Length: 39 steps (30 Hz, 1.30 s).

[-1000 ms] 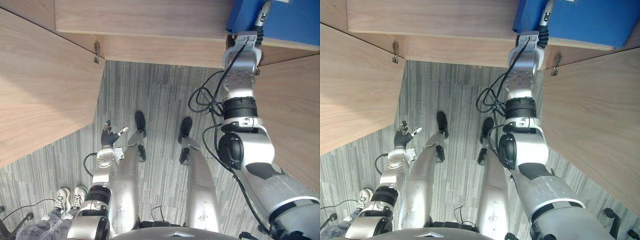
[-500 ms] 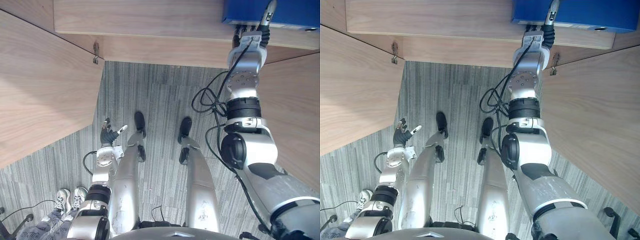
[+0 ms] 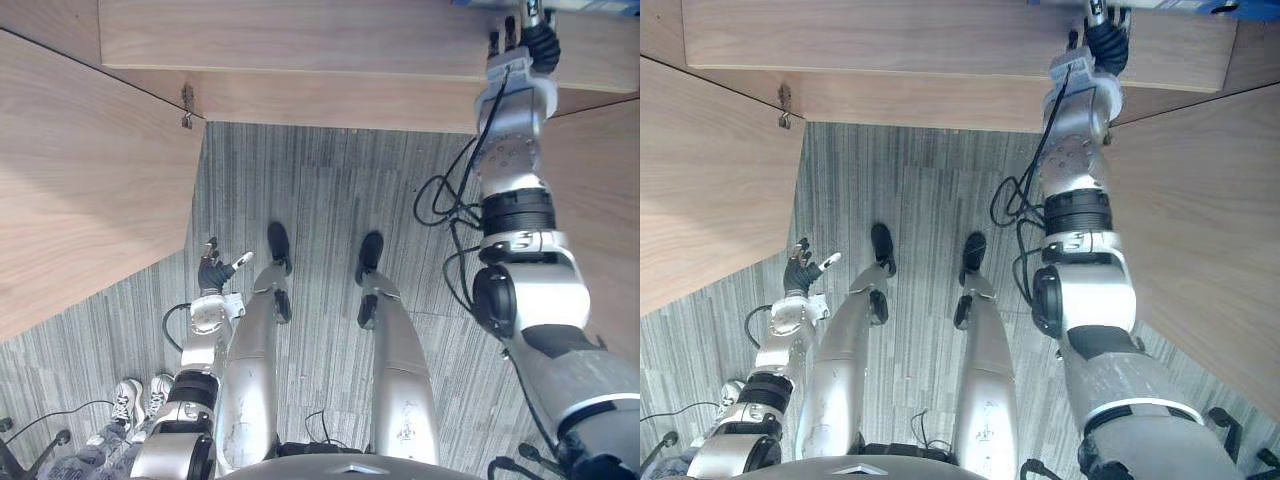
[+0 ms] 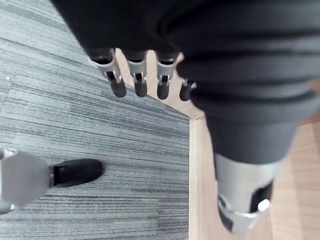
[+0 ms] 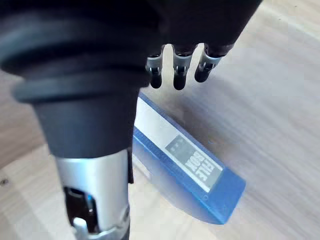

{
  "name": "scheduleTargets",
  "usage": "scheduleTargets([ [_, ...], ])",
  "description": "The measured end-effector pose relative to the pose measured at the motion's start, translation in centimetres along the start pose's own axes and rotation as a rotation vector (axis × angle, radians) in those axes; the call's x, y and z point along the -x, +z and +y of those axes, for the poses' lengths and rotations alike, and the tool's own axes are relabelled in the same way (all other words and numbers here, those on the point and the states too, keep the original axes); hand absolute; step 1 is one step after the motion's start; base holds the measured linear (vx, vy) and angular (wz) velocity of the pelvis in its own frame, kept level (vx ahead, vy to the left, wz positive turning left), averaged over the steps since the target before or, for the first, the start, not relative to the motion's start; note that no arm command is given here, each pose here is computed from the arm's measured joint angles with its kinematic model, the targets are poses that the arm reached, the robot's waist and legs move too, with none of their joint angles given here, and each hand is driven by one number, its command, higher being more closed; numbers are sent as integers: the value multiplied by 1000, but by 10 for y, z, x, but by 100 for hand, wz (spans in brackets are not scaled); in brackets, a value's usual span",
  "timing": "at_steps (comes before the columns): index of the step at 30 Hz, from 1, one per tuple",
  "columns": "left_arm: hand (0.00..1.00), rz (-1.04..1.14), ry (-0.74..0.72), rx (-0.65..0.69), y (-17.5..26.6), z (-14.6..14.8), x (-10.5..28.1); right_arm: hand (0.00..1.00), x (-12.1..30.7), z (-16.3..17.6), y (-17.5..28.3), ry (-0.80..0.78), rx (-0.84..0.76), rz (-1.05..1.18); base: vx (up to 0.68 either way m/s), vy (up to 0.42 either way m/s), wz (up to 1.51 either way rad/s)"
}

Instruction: Walk over to the cabinet, pick up the folder, carry it to the office cabinet, place the folder inside the office cabinet, then close the office cabinet door

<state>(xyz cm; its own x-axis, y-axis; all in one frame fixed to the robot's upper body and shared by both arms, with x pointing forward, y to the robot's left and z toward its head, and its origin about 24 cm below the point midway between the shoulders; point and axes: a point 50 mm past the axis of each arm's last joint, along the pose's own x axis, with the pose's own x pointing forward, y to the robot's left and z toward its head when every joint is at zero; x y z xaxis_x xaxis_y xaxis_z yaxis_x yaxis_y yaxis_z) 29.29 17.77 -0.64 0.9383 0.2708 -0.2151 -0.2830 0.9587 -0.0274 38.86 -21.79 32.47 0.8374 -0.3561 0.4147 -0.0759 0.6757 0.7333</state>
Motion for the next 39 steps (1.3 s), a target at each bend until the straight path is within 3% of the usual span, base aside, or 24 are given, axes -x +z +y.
scheduleTargets([
  [7,0,34,-27,-47,-14,11,7,0,-12,18,10,137,242,34,37,-47,4],
  [12,0,56,-56,-60,-23,7,13,0,-10,16,-6,131,261,79,17,-40,2],
  [23,0,48,-64,5,-22,1,18,0,-9,27,-6,38,-43,50,20,-43,1],
  [32,0,15,-72,52,-13,-5,19,0,5,-9,-19,-94,-382,23,10,-33,2],
  [39,0,22,-74,69,-14,-11,19,0,27,-19,-37,-116,-563,3,14,-34,-2],
])
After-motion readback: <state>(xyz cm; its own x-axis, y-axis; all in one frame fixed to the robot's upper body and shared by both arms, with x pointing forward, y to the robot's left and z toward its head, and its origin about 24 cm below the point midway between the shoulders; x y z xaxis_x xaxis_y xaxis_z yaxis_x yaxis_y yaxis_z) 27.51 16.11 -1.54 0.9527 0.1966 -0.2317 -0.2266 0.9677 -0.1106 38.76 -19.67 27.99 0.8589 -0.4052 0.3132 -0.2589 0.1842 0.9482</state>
